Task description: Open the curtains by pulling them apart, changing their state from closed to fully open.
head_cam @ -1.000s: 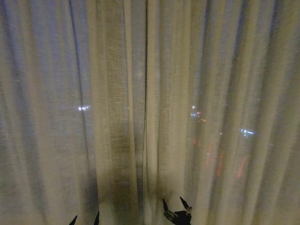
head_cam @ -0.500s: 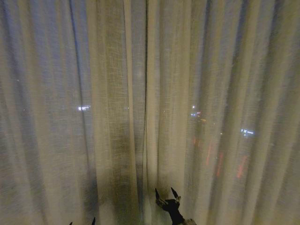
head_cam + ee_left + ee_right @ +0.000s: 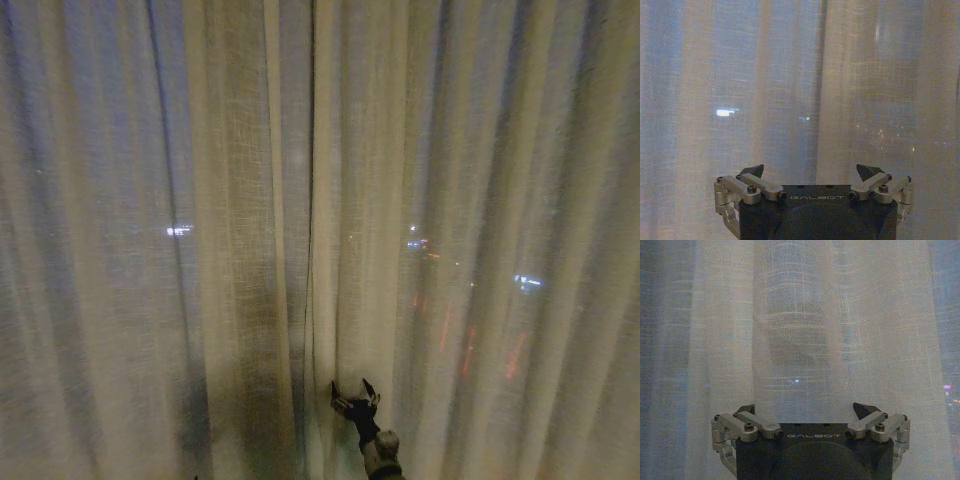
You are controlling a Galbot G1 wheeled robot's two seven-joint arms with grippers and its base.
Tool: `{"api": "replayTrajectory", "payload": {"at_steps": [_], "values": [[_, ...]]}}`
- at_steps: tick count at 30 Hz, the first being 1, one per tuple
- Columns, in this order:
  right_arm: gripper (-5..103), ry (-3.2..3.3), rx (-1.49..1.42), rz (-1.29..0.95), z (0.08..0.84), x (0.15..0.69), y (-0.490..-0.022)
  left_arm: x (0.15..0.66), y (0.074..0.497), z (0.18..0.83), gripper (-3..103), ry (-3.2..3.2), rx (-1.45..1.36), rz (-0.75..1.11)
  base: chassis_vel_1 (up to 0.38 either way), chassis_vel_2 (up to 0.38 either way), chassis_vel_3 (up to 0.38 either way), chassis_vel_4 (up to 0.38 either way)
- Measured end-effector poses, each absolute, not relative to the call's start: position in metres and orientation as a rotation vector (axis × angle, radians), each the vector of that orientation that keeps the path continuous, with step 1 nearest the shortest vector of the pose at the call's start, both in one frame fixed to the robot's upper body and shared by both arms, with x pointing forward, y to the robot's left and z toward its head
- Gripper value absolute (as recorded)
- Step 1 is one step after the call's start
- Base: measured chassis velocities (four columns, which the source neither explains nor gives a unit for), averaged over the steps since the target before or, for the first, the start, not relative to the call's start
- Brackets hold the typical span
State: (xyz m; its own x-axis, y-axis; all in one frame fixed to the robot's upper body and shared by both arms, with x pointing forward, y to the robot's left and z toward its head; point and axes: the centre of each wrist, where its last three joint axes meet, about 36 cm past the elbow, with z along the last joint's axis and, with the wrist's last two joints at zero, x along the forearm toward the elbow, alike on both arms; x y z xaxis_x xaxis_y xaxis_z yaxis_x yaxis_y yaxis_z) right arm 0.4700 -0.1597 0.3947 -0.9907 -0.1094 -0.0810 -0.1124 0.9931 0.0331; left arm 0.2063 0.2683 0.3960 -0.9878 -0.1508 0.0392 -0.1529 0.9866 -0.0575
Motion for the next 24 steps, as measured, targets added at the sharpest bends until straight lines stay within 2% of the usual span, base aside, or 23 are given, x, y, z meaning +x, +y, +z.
{"api": "replayTrajectory", "payload": {"at_steps": [3, 4, 5, 7, 10, 11, 14, 16, 18, 19, 22, 23, 24], "values": [[100, 3.063, -0.167, 0.063, 0.397, 0.473, -0.16, 0.206, 0.268, 0.396, 100, -3.098, 0.237, 0.095, 0.0, 0.0, 0.0, 0.0], [103, 3.066, -0.165, 0.066, 0.398, 0.473, -0.161, 0.207, 0.268, 0.397, 100, -3.101, 0.235, 0.097, 0.0, 0.0, 0.0, 0.0], [99, 3.066, -0.164, 0.068, 0.398, 0.472, -0.161, 0.207, 0.267, 0.398, 100, -3.103, 0.234, 0.098, 0.0, 0.0, 0.0, 0.0], [99, 3.066, -0.163, 0.071, 0.398, 0.471, -0.162, 0.207, 0.267, 0.399, 100, -3.106, 0.233, 0.099, 0.0, 0.0, 0.0, 0.0], [84, 3.069, -0.162, 0.078, 0.397, 0.466, -0.163, 0.207, 0.266, 0.4, 100, -3.109, 0.231, 0.101, 0.0, 0.0, 0.0, 0.0], [84, 3.069, -0.162, 0.078, 0.397, 0.466, -0.163, 0.207, 0.266, 0.4, 100, -3.109, 0.231, 0.101, 0.0, 0.0, 0.0, 0.0], [66, 3.072, -0.166, 0.082, 0.396, 0.461, -0.164, 0.207, 0.266, 0.402, 100, -3.112, 0.229, 0.101, 0.0, 0.0, 0.0, 0.0], [66, 3.072, -0.167, 0.082, 0.396, 0.46, -0.163, 0.207, 0.266, 0.402, 100, -3.113, 0.228, 0.1, 0.0, 0.0, 0.0, 0.0], [56, 3.073, -0.171, 0.082, 0.395, 0.457, -0.163, 0.207, 0.266, 0.404, 100, -3.119, 0.226, 0.101, 0.0, 0.0, 0.0, 0.0], [56, 3.073, -0.171, 0.082, 0.395, 0.457, -0.163, 0.207, 0.266, 0.404, 100, -3.119, 0.226, 0.101, 0.0, 0.0, 0.0, 0.0], [39, 3.073, -0.174, 0.082, 0.395, 0.456, -0.162, 0.208, 0.266, 0.408, 100, -3.131, 0.223, 0.111, 0.0, 0.0, 0.0, 0.0], [39, 3.073, -0.174, 0.082, 0.395, 0.456, -0.162, 0.208, 0.266, 0.408, 100, -3.131, 0.223, 0.111, 0.0, 0.0, 0.0, 0.0], [34, 3.073, -0.174, 0.081, 0.395, 0.456, -0.162, 0.208, 0.266, 0.409, 100, -3.131, 0.222, 0.111, 0.0, 0.0, 0.0, 0.0]]}}
